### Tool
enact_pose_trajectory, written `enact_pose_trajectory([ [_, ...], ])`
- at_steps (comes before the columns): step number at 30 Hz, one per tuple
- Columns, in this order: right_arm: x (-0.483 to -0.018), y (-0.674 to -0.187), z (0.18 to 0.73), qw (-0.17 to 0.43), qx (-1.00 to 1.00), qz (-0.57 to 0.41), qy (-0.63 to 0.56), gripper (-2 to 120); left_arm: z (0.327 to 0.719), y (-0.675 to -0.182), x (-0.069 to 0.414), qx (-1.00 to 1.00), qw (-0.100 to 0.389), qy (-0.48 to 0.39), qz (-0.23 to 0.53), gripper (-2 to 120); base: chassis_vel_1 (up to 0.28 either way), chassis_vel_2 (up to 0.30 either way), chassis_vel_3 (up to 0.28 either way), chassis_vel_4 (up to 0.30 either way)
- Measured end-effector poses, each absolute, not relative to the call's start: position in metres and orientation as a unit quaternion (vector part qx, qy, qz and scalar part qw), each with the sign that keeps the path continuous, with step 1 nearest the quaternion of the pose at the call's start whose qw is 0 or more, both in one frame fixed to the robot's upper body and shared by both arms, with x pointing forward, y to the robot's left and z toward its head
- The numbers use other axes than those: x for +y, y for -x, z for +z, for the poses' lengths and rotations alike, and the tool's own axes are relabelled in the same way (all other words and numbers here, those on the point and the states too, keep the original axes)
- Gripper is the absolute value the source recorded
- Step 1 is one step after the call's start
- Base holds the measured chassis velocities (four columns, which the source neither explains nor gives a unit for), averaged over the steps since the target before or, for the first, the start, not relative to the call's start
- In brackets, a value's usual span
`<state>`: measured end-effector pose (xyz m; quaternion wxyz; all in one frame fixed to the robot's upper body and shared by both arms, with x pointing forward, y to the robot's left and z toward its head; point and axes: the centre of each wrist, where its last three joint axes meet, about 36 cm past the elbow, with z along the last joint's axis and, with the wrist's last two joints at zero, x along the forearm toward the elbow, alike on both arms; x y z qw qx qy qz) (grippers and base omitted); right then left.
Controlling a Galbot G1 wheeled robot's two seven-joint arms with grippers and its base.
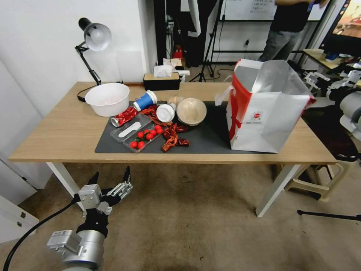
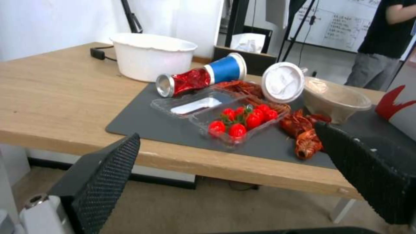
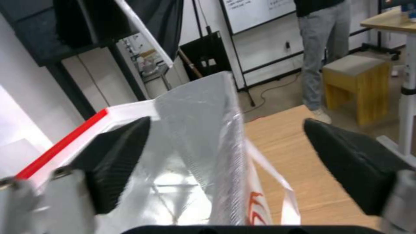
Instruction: Pick up the food delivery bag from the floor and place it on the table.
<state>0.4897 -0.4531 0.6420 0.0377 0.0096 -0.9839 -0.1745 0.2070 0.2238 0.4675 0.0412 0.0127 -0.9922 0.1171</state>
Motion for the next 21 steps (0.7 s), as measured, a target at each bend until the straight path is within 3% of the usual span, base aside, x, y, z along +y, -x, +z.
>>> enact_pose_trajectory([
  [5,-0.450,-0.487,0.642,0.037,-0.984,-0.172,-0.015,100,0.468,-0.207,0.224,-0.992,0.041,-0.012,0.118,100,0.000,0.000,0.000,0.000],
  [21,-0.443,-0.457,0.637,0.017,-0.991,-0.118,-0.057,100,0.472,-0.209,0.226,-0.992,0.041,-0.014,0.115,100,0.000,0.000,0.000,0.000],
])
